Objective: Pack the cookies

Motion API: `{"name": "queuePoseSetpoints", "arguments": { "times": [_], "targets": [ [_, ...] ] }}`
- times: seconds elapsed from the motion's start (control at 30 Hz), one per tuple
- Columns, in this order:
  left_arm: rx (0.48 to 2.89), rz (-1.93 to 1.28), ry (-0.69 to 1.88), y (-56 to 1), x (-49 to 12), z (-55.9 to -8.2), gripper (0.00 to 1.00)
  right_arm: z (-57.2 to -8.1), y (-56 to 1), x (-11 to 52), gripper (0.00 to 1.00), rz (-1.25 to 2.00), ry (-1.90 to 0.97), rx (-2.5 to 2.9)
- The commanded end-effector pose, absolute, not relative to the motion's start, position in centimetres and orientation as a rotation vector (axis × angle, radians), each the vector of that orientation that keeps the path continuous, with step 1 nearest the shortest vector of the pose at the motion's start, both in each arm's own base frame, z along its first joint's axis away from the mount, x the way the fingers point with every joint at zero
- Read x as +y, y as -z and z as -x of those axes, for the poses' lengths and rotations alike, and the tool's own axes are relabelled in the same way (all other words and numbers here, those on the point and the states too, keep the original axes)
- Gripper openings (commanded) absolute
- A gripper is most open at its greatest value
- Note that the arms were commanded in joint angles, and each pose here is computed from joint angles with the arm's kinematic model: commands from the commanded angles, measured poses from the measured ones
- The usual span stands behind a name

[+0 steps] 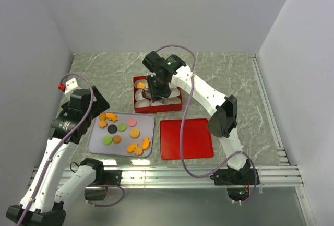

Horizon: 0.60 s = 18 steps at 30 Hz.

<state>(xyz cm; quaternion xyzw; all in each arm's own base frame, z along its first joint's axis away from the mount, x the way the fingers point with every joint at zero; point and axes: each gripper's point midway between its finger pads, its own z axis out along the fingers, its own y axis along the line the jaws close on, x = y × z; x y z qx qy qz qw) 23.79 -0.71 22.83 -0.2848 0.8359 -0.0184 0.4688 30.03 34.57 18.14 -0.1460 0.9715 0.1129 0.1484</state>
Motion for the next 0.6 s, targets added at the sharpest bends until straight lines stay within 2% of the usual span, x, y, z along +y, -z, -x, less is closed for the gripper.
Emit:
{"name": "queuePoseSetpoints", "arguments": {
  "times": [0.0, 0.57],
  "targets": [
    [2.021, 0.681, 0.068, -23.5, -0.8, -24.2, 0.99, -31.2, -19.4, 35.2, 0.36, 0.411, -0.375, 2.742],
    [2.025, 0.680, 0.067, -23.4, -0.8, -24.3, 0.99, -33.4, -18.4, 37.0, 0.40, 0.351, -0.459, 2.724]
  ]
}}
